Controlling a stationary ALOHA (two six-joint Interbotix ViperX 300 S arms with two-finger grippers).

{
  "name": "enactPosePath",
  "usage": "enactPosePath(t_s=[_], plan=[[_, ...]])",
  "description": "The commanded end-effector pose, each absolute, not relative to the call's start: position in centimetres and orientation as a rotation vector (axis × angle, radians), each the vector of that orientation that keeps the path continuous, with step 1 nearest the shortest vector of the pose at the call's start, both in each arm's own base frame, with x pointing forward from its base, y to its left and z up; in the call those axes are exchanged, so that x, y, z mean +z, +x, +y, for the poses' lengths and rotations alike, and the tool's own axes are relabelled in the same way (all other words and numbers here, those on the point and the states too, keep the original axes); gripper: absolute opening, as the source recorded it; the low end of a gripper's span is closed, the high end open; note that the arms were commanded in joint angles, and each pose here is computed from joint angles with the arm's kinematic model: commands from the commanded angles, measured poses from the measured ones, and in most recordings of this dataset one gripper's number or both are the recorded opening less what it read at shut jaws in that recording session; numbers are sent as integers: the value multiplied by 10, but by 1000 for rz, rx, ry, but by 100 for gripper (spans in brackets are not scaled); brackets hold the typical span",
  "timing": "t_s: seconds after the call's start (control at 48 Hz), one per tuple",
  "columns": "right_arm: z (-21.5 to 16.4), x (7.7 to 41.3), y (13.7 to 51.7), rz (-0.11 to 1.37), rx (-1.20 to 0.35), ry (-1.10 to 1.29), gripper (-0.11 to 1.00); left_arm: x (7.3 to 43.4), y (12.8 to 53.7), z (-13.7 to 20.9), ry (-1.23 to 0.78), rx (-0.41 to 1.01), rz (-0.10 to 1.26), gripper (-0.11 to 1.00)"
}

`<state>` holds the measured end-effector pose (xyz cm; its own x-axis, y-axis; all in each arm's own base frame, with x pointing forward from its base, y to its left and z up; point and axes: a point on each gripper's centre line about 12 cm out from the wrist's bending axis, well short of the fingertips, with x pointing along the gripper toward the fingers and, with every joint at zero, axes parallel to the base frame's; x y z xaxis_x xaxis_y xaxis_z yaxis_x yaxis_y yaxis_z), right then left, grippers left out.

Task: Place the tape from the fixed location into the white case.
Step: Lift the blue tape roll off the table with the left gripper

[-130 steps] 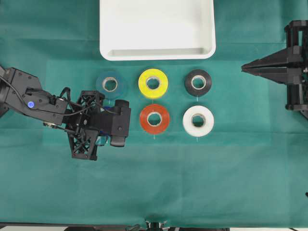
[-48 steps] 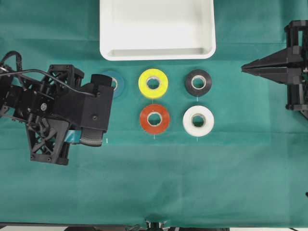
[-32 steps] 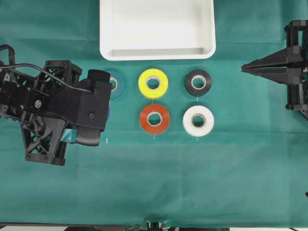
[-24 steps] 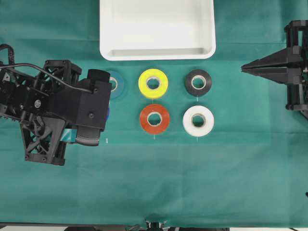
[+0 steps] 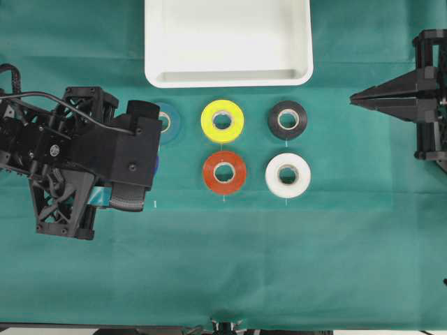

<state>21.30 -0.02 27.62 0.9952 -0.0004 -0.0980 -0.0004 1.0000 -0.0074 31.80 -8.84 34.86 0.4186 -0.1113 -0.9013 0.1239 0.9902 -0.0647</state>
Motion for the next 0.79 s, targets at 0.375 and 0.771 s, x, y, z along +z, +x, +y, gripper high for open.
enactPosePath(t_s=[0.375,0.771], plan=[[-1,289,216,66,-2,-9,0,366,315,-89,8,-157,1076,25],[-1,288,216,68,-1,-12,0,366,318,-64,-25,-89,1074,25]])
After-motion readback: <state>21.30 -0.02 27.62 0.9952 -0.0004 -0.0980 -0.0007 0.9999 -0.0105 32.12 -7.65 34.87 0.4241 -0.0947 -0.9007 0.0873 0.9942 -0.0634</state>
